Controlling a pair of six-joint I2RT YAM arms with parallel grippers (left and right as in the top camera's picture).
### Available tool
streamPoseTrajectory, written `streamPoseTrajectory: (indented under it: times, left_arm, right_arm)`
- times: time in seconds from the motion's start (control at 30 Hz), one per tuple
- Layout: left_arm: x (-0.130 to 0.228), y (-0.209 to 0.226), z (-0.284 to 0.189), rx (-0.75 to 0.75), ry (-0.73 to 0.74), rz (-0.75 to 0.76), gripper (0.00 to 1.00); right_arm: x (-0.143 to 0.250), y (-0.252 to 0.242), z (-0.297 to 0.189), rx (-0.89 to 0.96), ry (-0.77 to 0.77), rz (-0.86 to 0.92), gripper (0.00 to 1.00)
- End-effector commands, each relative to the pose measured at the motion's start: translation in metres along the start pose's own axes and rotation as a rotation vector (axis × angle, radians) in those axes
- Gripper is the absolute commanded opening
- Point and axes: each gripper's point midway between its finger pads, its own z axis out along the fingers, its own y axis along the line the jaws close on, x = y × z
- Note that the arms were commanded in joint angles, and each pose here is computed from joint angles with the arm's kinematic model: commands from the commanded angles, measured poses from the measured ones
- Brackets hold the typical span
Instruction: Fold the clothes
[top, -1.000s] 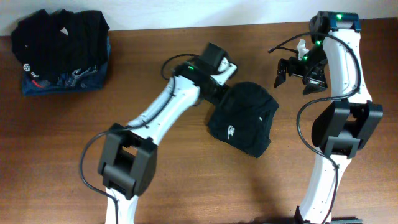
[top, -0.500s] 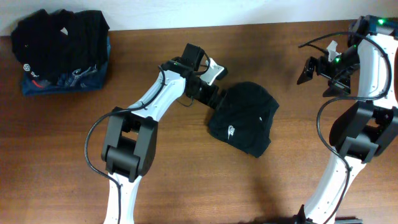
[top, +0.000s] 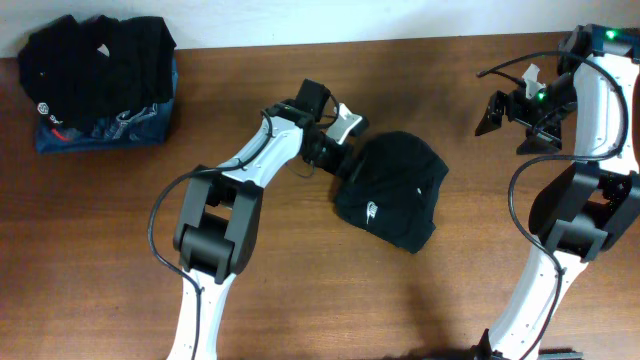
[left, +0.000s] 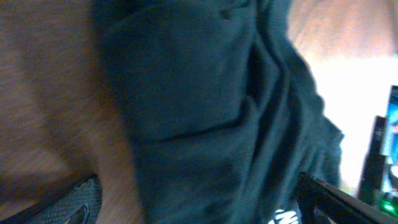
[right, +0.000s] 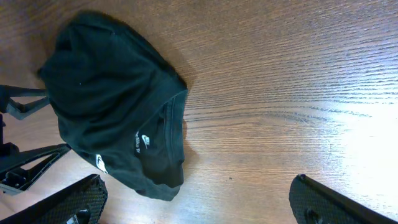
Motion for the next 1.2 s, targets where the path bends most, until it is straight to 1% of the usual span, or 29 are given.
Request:
streamPoseTrajectory:
  times: [0.0, 0.13, 0.17, 0.2, 0.23, 0.27, 0.3, 0.4, 0.43, 0.53, 0.57, 0.6, 0.73, 0.87, 0.93, 1.03, 1.17]
  left_arm:
    - [0.023, -0.018, 0.033, 0.125, 0.078, -0.053, 0.99]
    - [0.041, -0.047, 0.048, 0.158, 0.167, -0.063, 0.99]
    - [0.044, -0.051, 0.051, 0.162, 0.180, -0.060, 0.98]
    - [0.047, -0.057, 0.054, 0.166, 0.193, -0.053, 0.93]
    - [0.049, -0.063, 0.058, 0.170, 0.203, -0.043, 0.71]
    - [0.049, -0.063, 0.058, 0.170, 0.204, -0.045, 0.64]
    - [0.049, -0.063, 0.058, 0.169, 0.203, -0.048, 0.51]
    - [0.047, -0.058, 0.054, 0.165, 0.195, -0.061, 0.29]
    - [0.047, -0.057, 0.054, 0.164, 0.193, -0.063, 0.26]
    - [0.045, -0.049, 0.049, 0.159, 0.181, -0.076, 0.12]
    - [0.044, -0.046, 0.046, 0.157, 0.175, -0.082, 0.02]
    - [0.043, -0.043, 0.045, 0.155, 0.172, -0.086, 0.01]
    - [0.042, -0.040, 0.043, 0.144, 0.167, -0.087, 0.01]
    - [0.030, -0.018, 0.026, 0.044, 0.151, -0.094, 0.01]
    - [0.022, -0.004, 0.014, -0.034, 0.143, -0.094, 0.01]
    - [-0.001, 0.033, -0.024, -0.255, 0.116, -0.050, 0.01]
    - [-0.027, 0.066, -0.071, -0.432, 0.053, -0.018, 0.01]
  right_arm:
    - [0.002, 0.006, -0.001, -0.020, 0.002, -0.018, 0.99]
    - [0.002, 0.006, -0.001, -0.020, 0.001, -0.018, 0.99]
    - [0.002, 0.006, -0.001, -0.020, 0.001, -0.019, 0.99]
    - [0.002, 0.006, -0.001, -0.020, 0.001, -0.018, 0.99]
    - [0.002, 0.006, -0.001, -0.020, 0.001, -0.018, 0.99]
    - [0.002, 0.006, -0.001, -0.020, 0.001, -0.018, 0.99]
    - [0.002, 0.006, -0.001, -0.020, 0.002, -0.018, 0.99]
    - [0.002, 0.006, -0.001, -0.020, 0.002, -0.018, 0.99]
    - [0.002, 0.006, -0.001, -0.020, 0.002, -0.018, 0.99]
    - [0.002, 0.006, -0.001, -0.020, 0.002, -0.018, 0.99]
    - [0.002, 0.006, -0.001, -0.020, 0.002, -0.018, 0.99]
    - [0.002, 0.006, -0.001, -0.020, 0.002, -0.018, 0.99]
    - [0.002, 0.006, -0.001, -0.020, 0.002, -0.018, 0.99]
    - [0.002, 0.006, -0.001, -0.020, 0.002, -0.018, 0.99]
    - [0.002, 0.006, -0.001, -0.020, 0.002, -0.018, 0.99]
    - [0.003, 0.007, 0.001, -0.025, 0.009, -0.016, 0.99]
    - [0.007, 0.005, 0.007, -0.026, 0.032, -0.008, 0.99]
